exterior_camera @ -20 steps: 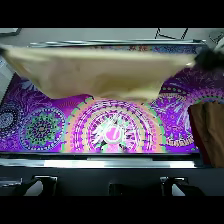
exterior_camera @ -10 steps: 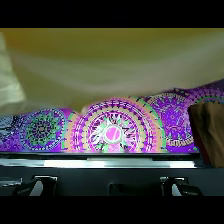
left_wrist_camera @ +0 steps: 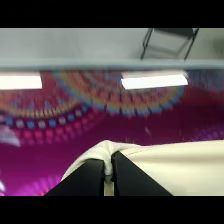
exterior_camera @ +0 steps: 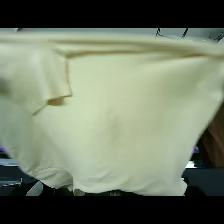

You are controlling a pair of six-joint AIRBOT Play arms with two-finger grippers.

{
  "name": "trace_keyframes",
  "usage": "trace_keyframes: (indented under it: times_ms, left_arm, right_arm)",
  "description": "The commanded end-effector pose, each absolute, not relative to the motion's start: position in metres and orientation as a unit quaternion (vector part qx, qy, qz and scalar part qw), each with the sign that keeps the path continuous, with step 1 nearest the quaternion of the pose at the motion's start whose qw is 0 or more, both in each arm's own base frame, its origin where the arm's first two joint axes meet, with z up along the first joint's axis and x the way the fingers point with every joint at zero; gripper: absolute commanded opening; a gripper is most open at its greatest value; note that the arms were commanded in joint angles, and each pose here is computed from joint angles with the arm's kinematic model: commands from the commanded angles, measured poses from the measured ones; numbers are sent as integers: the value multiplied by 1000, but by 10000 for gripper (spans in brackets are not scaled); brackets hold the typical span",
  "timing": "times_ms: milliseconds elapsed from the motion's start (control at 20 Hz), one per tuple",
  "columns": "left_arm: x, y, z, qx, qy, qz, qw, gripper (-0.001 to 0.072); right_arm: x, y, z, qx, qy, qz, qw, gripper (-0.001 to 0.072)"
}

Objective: Fold the clothes and pants, and hang the long-sleeved shirts on hangers.

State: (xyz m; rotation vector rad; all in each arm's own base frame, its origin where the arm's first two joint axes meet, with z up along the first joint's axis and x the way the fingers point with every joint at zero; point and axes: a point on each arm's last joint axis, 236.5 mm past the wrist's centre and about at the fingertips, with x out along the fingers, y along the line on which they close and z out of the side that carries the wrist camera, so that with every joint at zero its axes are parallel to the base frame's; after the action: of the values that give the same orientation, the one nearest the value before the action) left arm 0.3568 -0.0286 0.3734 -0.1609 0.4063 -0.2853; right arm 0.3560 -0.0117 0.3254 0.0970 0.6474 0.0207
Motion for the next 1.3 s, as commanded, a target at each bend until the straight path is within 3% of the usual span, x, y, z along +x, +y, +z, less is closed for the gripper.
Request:
trace_keyframes:
  times_ms: [0,150,250,400,550,650,900,1050,1150,1250]
  left_arm:
    - [404,-44,187,-145,426,-174,876,23]
    - [426,-56,50,-206,515,-149,818,24]
    - [458,-56,0,-249,511,-120,814,24]
    - [516,-52,-13,-315,460,-99,825,24]
    - [564,-47,11,-287,379,-106,873,24]
    - [584,-45,22,-267,338,-90,898,24]
    - [584,-73,-10,-267,365,-99,886,24]
    - [562,-62,15,-266,385,-121,875,24]
    - [519,-52,30,-238,442,-157,851,24]
    - [451,-49,17,-216,555,-183,782,24]
  right_arm:
    - [398,7,145,64,529,32,845,38]
    - [429,6,27,128,585,-11,801,39]
    - [456,7,-12,163,582,-29,796,39]
    - [519,11,-8,219,478,-27,850,41]
    - [574,-8,37,264,333,-52,904,41]
    - [586,-14,44,274,301,-58,912,41]
    - [565,-3,-21,278,399,-64,871,41]
    - [542,-10,-4,274,442,-60,852,41]
    - [500,-10,5,242,511,-39,824,41]
    - [436,3,-6,190,622,1,760,41]
